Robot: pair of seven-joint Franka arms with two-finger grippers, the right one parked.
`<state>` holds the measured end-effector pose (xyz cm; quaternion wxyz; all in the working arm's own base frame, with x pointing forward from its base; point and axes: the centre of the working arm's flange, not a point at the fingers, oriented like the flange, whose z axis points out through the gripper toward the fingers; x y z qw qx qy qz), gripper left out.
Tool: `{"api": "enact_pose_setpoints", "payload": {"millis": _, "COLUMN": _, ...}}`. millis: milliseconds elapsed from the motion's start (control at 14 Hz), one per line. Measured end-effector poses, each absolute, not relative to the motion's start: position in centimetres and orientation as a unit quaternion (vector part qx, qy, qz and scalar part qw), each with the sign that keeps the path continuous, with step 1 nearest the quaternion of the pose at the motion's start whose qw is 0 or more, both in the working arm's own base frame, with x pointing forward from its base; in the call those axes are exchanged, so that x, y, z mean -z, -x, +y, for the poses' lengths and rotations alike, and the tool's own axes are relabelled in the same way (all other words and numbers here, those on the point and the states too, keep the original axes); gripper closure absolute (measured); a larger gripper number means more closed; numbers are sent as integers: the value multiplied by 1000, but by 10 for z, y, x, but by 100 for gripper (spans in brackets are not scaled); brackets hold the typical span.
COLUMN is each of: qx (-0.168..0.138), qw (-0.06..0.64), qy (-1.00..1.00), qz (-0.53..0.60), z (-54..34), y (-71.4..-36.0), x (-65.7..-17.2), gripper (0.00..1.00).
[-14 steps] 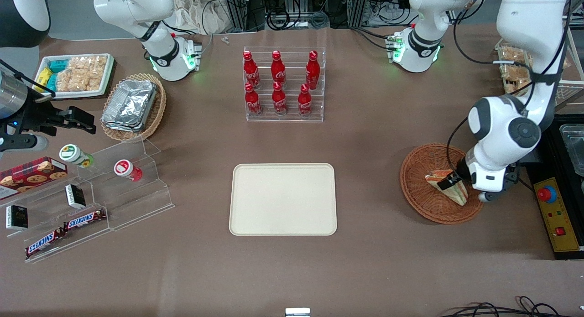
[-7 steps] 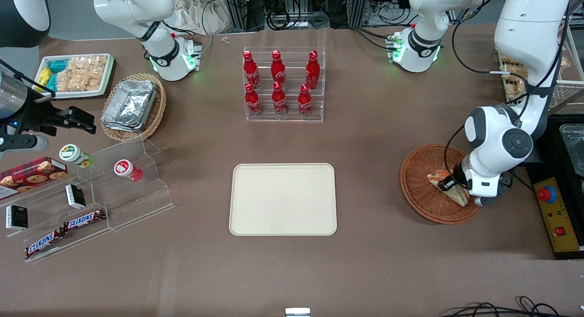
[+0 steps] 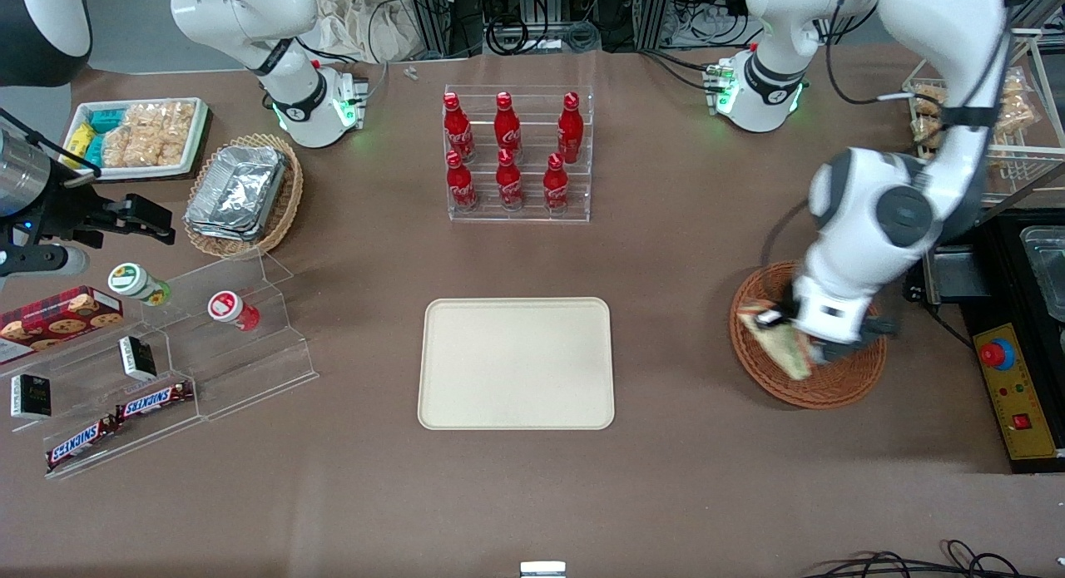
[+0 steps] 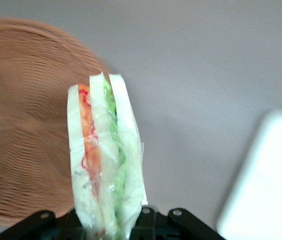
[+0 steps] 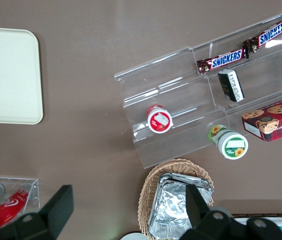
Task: Place sandwich from basket to tray
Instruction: 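Lift the sandwich and carry it with the left gripper to the cream tray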
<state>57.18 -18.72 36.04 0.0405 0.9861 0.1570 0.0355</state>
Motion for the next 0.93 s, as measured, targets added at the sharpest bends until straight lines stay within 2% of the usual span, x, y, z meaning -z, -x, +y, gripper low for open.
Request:
{"api": "enact_pose_setpoints", "payload": {"millis": 214, "qx": -48, "qw": 52, "qy": -996, "qz": 53, "z": -291, "y": -538, "x": -338, "gripper": 80}}
{"api": "enact_pose_setpoints", "payload": {"millis": 429, "qx": -65, "qw": 84, "qy": -994, "qz": -23, "z": -364, "y": -528, "x": -293, "gripper": 80}}
{"api": "enact_pose_setpoints", "payload": {"millis": 714, "qx": -85, "qw": 82, "qy": -991, "qz": -62, "z": -384, "y": -568, "x": -246, "gripper": 80}}
{"api": "enact_pose_setpoints", "payload": {"millis": 857, "qx": -100, "qw": 86, "qy": -989, "qz": -72, "z": -385, "y": -581, "x": -232, "gripper": 67}}
{"api": "enact_pose_setpoints", "payload": {"millis": 929, "qx": -107, "qw": 92, "qy": -987, "qz": -74, "z": -387, "y": -583, "x": -229, "gripper": 67}}
